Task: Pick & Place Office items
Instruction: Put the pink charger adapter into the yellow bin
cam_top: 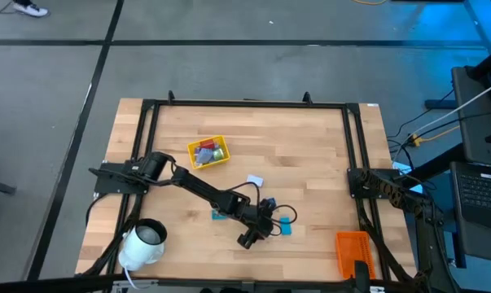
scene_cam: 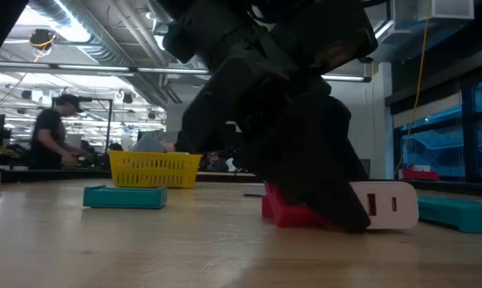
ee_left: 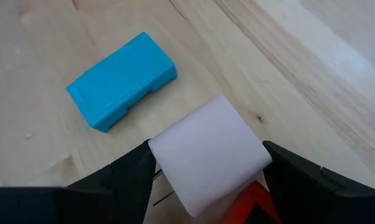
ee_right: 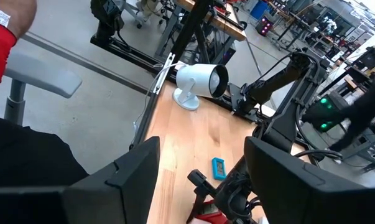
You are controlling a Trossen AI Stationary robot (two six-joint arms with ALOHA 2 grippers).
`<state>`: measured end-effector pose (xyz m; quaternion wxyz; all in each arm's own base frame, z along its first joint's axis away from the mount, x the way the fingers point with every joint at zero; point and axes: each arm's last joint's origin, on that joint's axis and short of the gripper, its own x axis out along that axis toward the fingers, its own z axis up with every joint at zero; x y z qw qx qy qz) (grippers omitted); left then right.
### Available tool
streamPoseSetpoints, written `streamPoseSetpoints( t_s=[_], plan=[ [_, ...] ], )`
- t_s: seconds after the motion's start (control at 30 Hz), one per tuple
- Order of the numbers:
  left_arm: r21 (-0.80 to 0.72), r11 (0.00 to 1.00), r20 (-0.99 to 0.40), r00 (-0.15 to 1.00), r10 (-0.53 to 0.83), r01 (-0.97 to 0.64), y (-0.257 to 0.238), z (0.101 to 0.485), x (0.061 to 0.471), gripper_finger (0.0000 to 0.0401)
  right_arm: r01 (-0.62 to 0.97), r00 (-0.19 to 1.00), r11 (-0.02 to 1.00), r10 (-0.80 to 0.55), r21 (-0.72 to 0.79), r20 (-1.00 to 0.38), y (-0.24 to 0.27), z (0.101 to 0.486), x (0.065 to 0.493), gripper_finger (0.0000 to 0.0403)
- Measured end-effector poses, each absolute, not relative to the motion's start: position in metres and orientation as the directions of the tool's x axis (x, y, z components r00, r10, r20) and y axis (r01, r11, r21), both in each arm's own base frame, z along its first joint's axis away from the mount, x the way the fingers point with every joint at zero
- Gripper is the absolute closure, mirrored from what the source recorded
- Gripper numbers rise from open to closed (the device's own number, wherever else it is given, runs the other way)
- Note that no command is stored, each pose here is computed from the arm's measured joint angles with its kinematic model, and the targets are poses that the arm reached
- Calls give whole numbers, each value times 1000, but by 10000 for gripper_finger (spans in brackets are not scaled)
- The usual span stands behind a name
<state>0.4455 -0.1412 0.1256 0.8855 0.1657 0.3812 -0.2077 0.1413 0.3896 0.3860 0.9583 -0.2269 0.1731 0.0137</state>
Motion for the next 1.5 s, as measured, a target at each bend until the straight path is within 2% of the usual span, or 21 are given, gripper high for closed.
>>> streamPoseSetpoints(
  t_s=[0.13, 0.27, 0.43, 0.57, 0.73, 0.9, 1.03, 1.23, 1.4, 1.5],
  plan=[
    [139, 859, -742, 627, -239, 493, -141, 129, 445, 142, -103, 940, 899, -52, -426, -338, 390, 386, 141, 164],
    [197, 859, -707, 676, -209, 472, -139, 151, 443, 142, -102, 940, 901, -52, -421, -338, 390, 386, 141, 164],
    [325, 862, -718, 695, -42, 388, -128, 182, 432, 142, -98, 939, 907, -52, -410, -339, 390, 386, 141, 164],
    [356, 880, -796, 595, 110, 314, -104, 186, 422, 142, -99, 938, 913, -47, -396, -345, 390, 386, 141, 164],
    [414, 871, -870, 397, 293, 264, -73, 175, 407, 142, -108, 934, 918, -38, -382, -356, 390, 385, 141, 164],
    [419, 881, -900, 222, 374, 217, -36, 177, 392, 142, -104, 933, 923, -38, -370, -358, 390, 385, 141, 164],
    [417, 899, -893, 247, 377, 136, -12, 195, 373, 142, -106, 930, 930, -32, -352, -366, 390, 385, 140, 164],
    [408, 912, -828, 403, 390, -44, 17, 237, 325, 142, -103, 928, 935, -32, -339, -370, 390, 385, 140, 164],
    [360, 916, -794, 458, 401, -178, 41, 256, 278, 142, -100, 929, 937, -33, -335, -369, 390, 385, 140, 164],
    [320, 919, -806, 443, 393, -231, 52, 254, 255, 142, -97, 930, 937, -35, -335, -367, 390, 385, 140, 164]
  ],
)
